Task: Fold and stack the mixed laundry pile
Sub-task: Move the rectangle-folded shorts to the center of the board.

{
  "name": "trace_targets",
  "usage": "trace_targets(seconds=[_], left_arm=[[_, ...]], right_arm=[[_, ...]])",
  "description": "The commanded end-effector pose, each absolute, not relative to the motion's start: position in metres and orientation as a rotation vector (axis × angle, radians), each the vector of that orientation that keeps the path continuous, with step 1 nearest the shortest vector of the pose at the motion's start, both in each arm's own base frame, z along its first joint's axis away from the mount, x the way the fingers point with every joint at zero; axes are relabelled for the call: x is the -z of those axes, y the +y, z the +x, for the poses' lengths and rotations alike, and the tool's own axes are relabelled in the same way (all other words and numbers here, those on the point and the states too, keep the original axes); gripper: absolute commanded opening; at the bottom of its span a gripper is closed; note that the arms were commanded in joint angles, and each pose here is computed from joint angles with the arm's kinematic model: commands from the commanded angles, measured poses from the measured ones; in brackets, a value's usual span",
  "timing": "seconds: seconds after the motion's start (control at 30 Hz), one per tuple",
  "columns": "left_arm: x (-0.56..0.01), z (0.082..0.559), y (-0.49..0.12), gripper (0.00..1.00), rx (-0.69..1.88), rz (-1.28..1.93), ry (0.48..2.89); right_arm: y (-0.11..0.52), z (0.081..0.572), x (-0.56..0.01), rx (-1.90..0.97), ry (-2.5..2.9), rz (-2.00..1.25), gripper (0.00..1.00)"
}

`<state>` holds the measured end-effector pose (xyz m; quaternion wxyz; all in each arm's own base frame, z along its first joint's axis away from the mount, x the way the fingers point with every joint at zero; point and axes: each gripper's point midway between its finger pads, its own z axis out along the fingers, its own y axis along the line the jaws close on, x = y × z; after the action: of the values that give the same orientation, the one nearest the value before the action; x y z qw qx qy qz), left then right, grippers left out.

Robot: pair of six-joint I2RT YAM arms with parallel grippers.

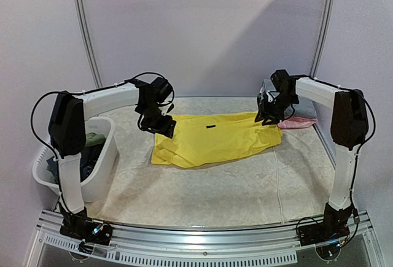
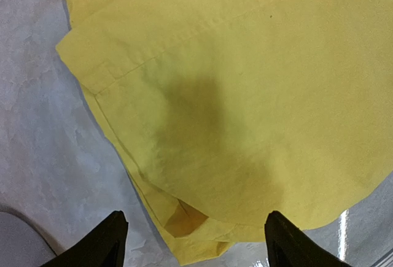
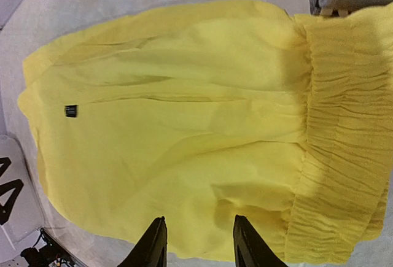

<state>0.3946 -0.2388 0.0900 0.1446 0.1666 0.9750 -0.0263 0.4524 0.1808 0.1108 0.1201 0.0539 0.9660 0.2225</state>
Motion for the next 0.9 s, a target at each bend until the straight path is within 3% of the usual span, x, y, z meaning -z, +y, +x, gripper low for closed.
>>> trace_targets(seconds=[0.0, 0.53, 0.87], left_arm=[[-0.073, 0.396, -0.261, 0.78, 0.213, 0.482, 2.826], [-0.005, 0.338, -0.245, 0.73, 0.147, 0.478, 3.028], [-0.002, 0.259, -0.22, 0.72, 0.088, 0.453, 3.06]], right_arm=[[0.169, 0.445, -0.068, -0.553, 2.948, 0.149, 0.37], [0.163, 0.366, 0.014, -0.506, 3.238, 0.292, 0.35], [0.167, 0.295, 0.022, -0.522, 3.337, 0.341, 0.35]])
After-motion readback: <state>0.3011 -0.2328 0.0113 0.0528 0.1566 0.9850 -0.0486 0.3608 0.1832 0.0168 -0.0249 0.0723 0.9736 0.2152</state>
